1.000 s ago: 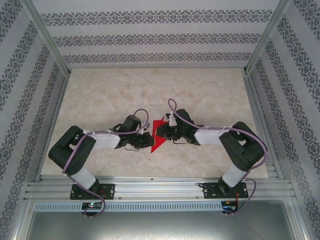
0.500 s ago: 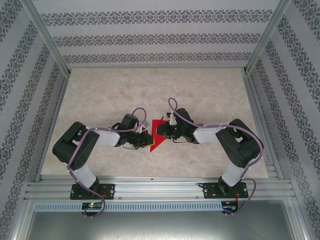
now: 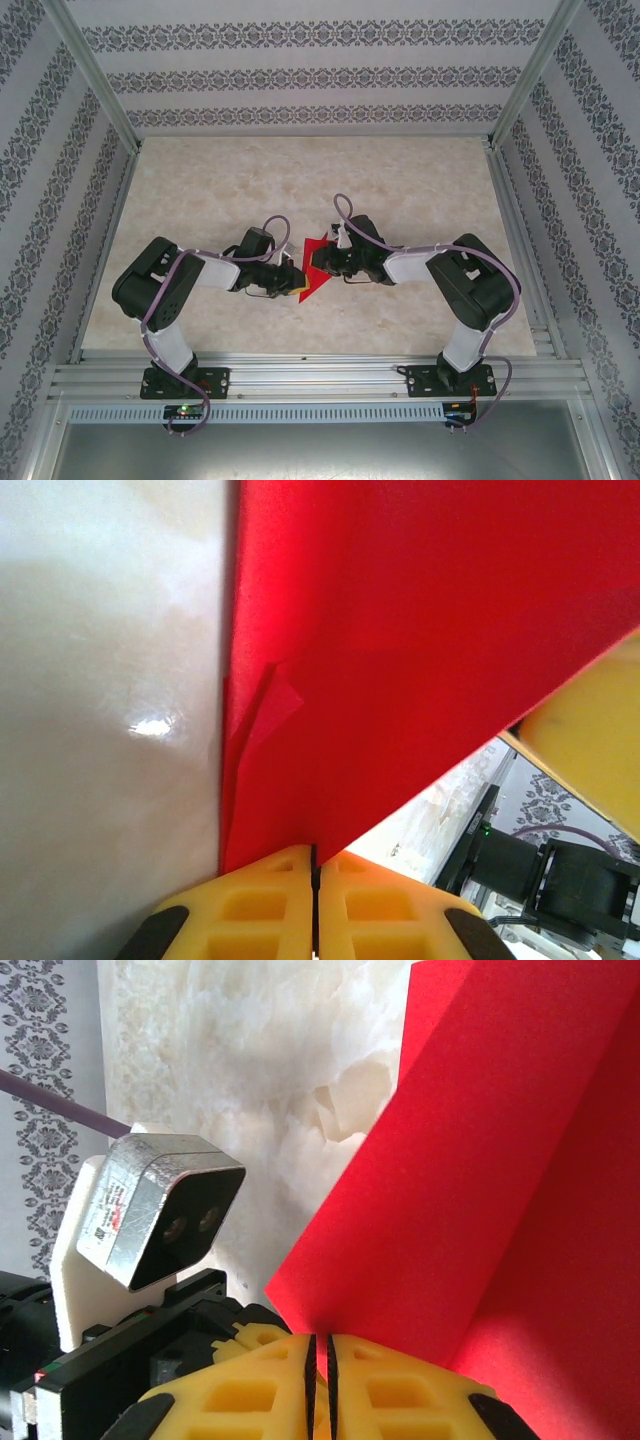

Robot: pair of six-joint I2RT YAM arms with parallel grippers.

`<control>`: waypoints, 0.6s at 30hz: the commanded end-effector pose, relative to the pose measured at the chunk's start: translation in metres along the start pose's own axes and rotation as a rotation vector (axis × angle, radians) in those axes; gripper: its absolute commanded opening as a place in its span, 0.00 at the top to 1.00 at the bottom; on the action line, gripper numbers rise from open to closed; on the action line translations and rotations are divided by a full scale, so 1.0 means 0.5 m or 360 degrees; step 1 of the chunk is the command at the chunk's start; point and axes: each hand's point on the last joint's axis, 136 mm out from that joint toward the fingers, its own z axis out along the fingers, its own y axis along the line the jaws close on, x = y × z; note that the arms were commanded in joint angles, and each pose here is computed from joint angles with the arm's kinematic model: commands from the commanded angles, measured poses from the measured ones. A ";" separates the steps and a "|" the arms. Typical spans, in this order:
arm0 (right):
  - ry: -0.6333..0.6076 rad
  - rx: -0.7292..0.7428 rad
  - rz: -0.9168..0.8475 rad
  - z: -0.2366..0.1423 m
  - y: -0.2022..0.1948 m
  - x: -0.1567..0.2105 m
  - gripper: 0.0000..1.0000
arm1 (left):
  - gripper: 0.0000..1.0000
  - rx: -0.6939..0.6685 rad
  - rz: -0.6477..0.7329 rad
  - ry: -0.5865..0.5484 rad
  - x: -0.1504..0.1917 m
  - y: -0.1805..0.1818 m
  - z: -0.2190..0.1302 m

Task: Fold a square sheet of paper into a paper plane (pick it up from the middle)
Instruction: Fourth fold the wing at the center of the table.

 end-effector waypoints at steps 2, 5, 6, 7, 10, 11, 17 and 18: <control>-0.0008 -0.0036 -0.0024 0.013 0.010 -0.016 0.86 | 0.91 0.0078 -0.0007 -0.0010 -0.018 -0.019 -0.002; -0.0016 -0.0016 -0.0011 0.017 -0.001 -0.020 0.86 | 0.91 0.0062 -0.0025 -0.0010 -0.019 -0.014 -0.002; -0.0018 -0.0009 -0.0002 0.018 -0.005 -0.020 0.86 | 0.91 0.0060 -0.0030 -0.0006 -0.017 -0.013 -0.002; -0.0023 -0.0004 -0.0002 0.019 -0.007 -0.021 0.86 | 0.90 0.0058 -0.0031 -0.0015 -0.019 -0.013 -0.004; -0.0022 0.0005 0.0006 0.022 -0.015 -0.021 0.86 | 0.87 0.0017 -0.0029 -0.0016 -0.016 -0.006 -0.006; -0.0024 0.0004 0.0009 0.022 -0.016 -0.022 0.86 | 0.84 0.0011 -0.0024 -0.0018 -0.016 -0.005 -0.007; -0.0020 -0.0016 0.0012 0.024 -0.010 -0.024 0.85 | 0.72 -0.0063 0.0010 -0.0039 -0.010 -0.002 -0.021; -0.0020 -0.0019 0.0012 0.024 -0.009 -0.024 0.85 | 0.70 -0.0077 0.0025 -0.0036 -0.009 -0.002 -0.022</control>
